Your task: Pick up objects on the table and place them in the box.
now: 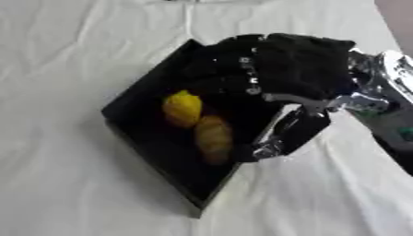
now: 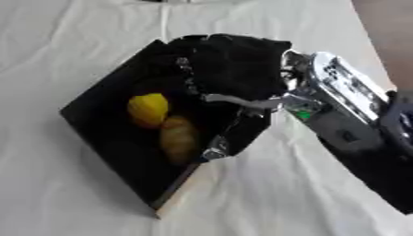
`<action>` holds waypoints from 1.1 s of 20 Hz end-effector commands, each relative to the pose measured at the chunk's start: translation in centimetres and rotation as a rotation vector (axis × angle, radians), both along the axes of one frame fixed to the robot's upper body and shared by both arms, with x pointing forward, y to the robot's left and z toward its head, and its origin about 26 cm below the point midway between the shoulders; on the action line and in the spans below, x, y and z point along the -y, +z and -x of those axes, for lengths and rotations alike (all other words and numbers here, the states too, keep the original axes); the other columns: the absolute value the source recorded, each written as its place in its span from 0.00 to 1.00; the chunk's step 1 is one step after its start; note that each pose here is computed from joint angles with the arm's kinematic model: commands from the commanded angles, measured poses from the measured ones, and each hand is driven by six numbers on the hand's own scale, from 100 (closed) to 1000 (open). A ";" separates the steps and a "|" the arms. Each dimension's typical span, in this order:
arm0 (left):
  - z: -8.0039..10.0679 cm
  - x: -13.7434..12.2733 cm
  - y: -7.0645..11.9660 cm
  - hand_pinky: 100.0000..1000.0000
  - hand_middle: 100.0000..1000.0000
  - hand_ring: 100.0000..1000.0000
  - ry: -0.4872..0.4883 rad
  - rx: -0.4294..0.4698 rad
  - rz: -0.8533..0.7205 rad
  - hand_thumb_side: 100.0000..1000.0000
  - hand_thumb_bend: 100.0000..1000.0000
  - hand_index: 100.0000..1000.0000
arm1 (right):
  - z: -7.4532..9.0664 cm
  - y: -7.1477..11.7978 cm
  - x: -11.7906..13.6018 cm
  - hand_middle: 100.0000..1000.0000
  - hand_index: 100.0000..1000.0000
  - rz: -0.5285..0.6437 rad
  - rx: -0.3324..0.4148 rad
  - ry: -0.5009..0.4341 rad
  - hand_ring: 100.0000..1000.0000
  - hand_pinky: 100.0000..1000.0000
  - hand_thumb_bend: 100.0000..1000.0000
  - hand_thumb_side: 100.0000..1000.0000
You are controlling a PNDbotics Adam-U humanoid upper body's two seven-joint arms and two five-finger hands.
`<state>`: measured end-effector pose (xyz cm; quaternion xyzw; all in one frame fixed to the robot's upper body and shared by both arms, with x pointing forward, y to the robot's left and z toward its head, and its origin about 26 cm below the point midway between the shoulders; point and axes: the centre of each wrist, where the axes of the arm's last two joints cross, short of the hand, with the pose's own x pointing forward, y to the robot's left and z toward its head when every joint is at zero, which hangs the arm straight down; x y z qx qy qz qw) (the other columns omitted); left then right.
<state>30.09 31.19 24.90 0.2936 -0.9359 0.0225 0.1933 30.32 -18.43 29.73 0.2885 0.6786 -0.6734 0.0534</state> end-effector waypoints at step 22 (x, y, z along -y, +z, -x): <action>0.5 -0.8 1.0 0.80 0.73 0.75 0.050 0.064 -0.006 0.44 0.34 0.86 | 3.0 6.7 15.0 0.77 0.87 -1.109 -0.223 0.359 0.95 0.90 0.00 0.24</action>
